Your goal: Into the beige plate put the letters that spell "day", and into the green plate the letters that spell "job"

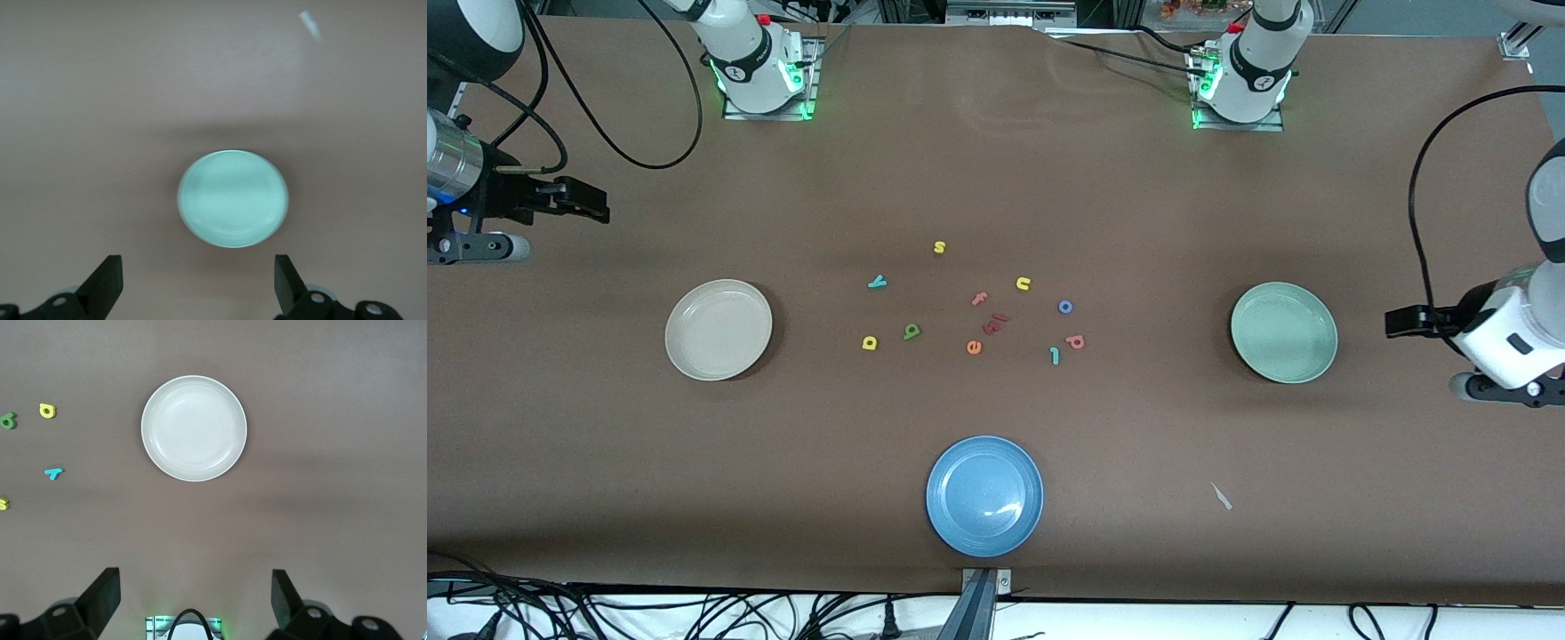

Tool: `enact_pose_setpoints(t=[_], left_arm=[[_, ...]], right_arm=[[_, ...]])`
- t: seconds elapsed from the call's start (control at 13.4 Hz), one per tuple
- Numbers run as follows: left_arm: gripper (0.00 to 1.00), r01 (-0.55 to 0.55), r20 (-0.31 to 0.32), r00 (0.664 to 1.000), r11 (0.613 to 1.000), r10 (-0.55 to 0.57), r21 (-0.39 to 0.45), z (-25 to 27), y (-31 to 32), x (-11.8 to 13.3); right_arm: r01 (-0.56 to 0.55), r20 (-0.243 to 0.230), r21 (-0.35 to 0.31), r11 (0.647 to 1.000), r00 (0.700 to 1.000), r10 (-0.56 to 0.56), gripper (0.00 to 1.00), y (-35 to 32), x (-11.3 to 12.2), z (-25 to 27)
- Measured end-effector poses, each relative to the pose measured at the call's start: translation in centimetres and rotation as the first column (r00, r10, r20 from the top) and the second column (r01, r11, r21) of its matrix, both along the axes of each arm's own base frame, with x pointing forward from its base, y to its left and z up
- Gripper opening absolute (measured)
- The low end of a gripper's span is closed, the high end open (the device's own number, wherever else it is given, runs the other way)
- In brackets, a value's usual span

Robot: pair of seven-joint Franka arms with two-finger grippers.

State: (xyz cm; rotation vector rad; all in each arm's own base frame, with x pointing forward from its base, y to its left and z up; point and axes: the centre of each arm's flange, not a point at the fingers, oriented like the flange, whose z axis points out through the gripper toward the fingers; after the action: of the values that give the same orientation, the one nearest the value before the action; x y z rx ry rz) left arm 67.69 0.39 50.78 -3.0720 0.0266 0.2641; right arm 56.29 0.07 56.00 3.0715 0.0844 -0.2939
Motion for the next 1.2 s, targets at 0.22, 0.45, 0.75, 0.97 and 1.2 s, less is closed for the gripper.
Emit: enact_pose_setpoints(t=[0.22, 0.45, 0.75, 0.97, 1.2], left_arm=[[1.0, -0.019, -0.021, 1.0, 0.998, 0.018, -0.053, -0.6, -1.4, -0.2], [1.0, -0.002, -0.038, 0.999, 0.998, 0.0, -0.057, -1.1, -3.3, -0.3], [1.0, -0.004, -0.043, 0.999, 0.998, 0.001, -0.057, -1.4, -3.1, -0.2], [1.0, -0.035, -0.039, 0.999, 0.998, 0.033, -0.053, -1.3, -1.0, -0.2], [1.0, -0.04, -0.038, 0.999, 0.998, 0.038, -0.053, -1.2, -0.7, -0.1]], right_arm=[[0.001, 0.0, 0.0, 1.0, 1.0, -0.001, 1.0, 0.0, 0.0, 0.0], [0.001, 0.0, 0.0, 1.0, 1.0, -0.001, 1.0, 0.0, 0.0, 0.0], [0.002, -0.001, 0.0, 1.0, 1.0, -0.002, 1.0, -0.1, 0.0, -0.1], [0.002, -0.001, 0.0, 1.0, 1.0, -0.002, 1.0, -0.1, 0.0, -0.1], [0.001, -0.002, 0.0, 1.0, 1.0, -0.001, 1.0, 0.0, 0.0, -0.1]])
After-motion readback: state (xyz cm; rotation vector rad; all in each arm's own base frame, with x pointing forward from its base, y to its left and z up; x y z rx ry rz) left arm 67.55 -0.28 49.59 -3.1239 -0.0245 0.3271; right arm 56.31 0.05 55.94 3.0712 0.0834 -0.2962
